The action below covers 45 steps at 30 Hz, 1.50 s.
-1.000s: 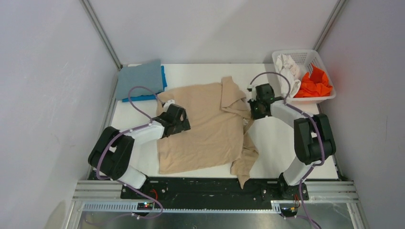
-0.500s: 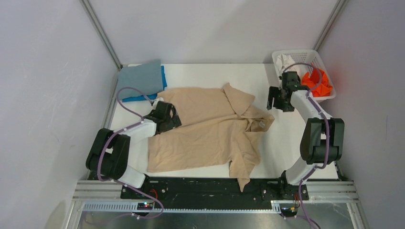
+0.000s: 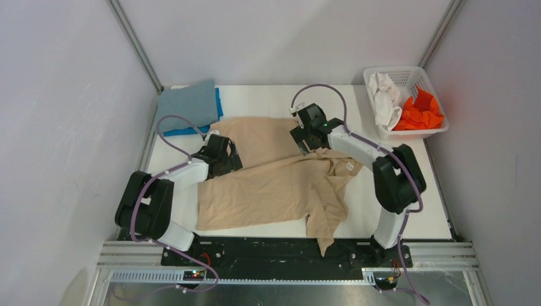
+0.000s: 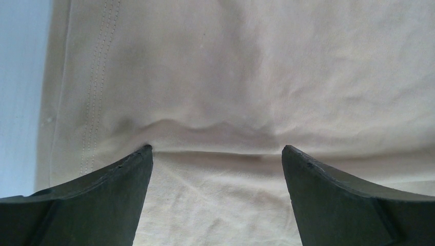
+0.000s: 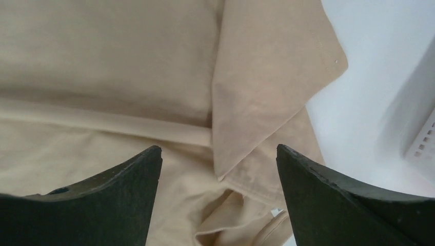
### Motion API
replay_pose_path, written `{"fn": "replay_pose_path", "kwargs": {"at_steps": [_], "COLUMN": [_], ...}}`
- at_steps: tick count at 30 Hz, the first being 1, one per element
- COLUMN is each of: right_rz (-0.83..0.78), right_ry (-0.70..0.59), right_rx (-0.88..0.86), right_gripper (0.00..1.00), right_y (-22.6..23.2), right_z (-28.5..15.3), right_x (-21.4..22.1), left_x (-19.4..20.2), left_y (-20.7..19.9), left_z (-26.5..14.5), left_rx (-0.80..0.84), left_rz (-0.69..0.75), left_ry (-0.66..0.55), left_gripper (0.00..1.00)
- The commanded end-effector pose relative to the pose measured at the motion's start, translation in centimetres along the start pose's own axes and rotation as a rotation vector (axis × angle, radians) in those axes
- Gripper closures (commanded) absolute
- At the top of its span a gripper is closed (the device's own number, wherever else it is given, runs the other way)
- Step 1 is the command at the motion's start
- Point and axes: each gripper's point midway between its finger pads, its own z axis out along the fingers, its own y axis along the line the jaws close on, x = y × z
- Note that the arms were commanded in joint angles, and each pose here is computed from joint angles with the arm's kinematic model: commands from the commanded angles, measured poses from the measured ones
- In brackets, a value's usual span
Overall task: Fold and stack the t-shirts
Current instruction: Flatten out the tshirt
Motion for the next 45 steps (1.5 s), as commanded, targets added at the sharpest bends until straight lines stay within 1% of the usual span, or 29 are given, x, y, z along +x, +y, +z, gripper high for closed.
{"fn": "replay_pose_path", "kwargs": {"at_steps": [1,2,6,9,10,11,12,14,18,19,20,24,26,27,28,29,30,31,32,34,37,38,39,40,41,42,43,44,45], "right_rz": [-0.035,-0.026,0.038,0.077,0.09,0.115,0.138,0.195,0.334,0.375,0.395,0.429,0.438,0.443,0.449,0.451,0.454,0.447,0.432,0.408,0.476,0.505,0.579,0.612,0.694,0.765,0.776,0.803,0.78], "right_ry": [0.092,0.104,0.17,0.198,0.195,0.19,0.17,0.127,0.045,0.015,0.021,-0.038,-0.054,-0.067,-0.072,-0.078,-0.11,-0.101,-0.118,-0.142,-0.193,-0.198,-0.196,-0.173,-0.17,-0.138,-0.127,-0.093,-0.03], "right_rx": [0.113,0.116,0.071,0.009,0.007,0.015,0.023,0.021,-0.001,0.014,0.002,0.092,0.16,0.19,0.233,0.255,0.26,0.25,0.25,0.251,0.266,0.249,0.192,0.149,0.061,0.004,-0.03,-0.058,-0.083], "right_gripper": [0.2,0.22,0.47,0.58,0.69,0.75,0.85,0.92,0.95,0.96,0.97,0.97,0.9,0.71,0.58,0.32,0.24,0.09,0.03,0.01,0.01,0.01,0.01,0.01,0.0,0.01,0.01,0.01,0.01], "right_y": [-2.4,-2.5,-2.1,-1.4,-1.6,-2.1,-2.4,-3.3,-6.5,-8.4,-8.8,-14.7,-17.3,-18.4,-19.6,-20.5,-21.1,-20.6,-20.7,-19.7,-17.2,-16.0,-14.2,-12.4,-10.2,-7.9,-6.1,-4.1,-1.5], "right_z": [2.3,2.6,3.7,4.4,4.7,4.8,4.9,4.9,5.2,5.3,6.2,9.6,11.1,11.8,11.7,11.3,10.3,9.6,7.9,4.7,-0.3,-2.6,-3.1,-4.6,-5.4,-6.3,-6.9,-7.5,-7.1], "right_x": [1.1,1.4,3.3,4.2,4.2,4.1,3.6,2.5,-0.2,-1.2,-1.2,-3.4,-4.7,-5.7,-6.1,-7.2,-8.8,-9.0,-9.9,-10.8,-10.7,-9.1,-8.1,-5.3,-4.4,-1.3,-0.1,3.1,6.4], "left_x": [1.4,1.3,1.2,1.2,1.2,1.2,1.2,1.2,1.2,1.1,1.0,0.7,0.4,0.2,0.0,-0.3,-0.9,-1.1,-1.6,-2.8,-3.8,-4.3,-4.3,-4.3,-4.1,-3.7,-3.3,-2.3,-1.4], "left_y": [0.2,0.2,0.3,0.4,0.4,0.5,0.5,0.5,0.4,0.4,0.4,0.2,0.1,0.0,0.1,-0.1,-0.4,-0.5,-0.8,-1.5,-2.5,-2.9,-3.1,-3.3,-3.4,-3.6,-3.6,-3.6,-3.9], "left_z": [-0.1,-0.1,0.0,0.1,0.1,0.1,0.1,0.1,0.2,0.2,0.2,0.6,0.8,0.9,1.0,1.0,0.9,0.8,0.6,-0.2,-1.6,-2.4,-2.9,-3.8,-4.2,-5.1,-5.6,-6.3,-6.7], "left_rx": [0.008,0.004,-0.003,-0.008,-0.009,-0.011,-0.011,-0.014,-0.012,-0.011,-0.011,-0.017,-0.021,-0.024,-0.031,-0.034,-0.028,-0.026,-0.018,0.011,0.06,0.082,0.098,0.119,0.131,0.155,0.163,0.181,0.199], "left_rz": [0.009,0.01,0.015,0.019,0.02,0.019,0.019,0.019,0.016,0.016,0.016,0.02,0.026,0.028,0.03,0.031,0.03,0.031,0.029,0.02,0.004,-0.004,-0.014,-0.019,-0.026,-0.022,-0.028,-0.031,-0.022], "left_ry": [0.065,0.063,0.06,0.061,0.061,0.06,0.06,0.059,0.06,0.059,0.059,0.059,0.057,0.055,0.053,0.048,0.039,0.035,0.025,-0.005,-0.034,-0.053,-0.059,-0.075,-0.077,-0.089,-0.092,-0.094,-0.088], "left_gripper": [0.0,0.0,0.0,0.0,0.0,0.0,0.0,0.0,0.0,0.0,0.0,0.0,0.0,0.0,0.0,0.0,0.0,0.0,0.0,0.0,0.0,0.0,0.0,0.0,0.0,0.0,0.0,0.0,0.0]}}
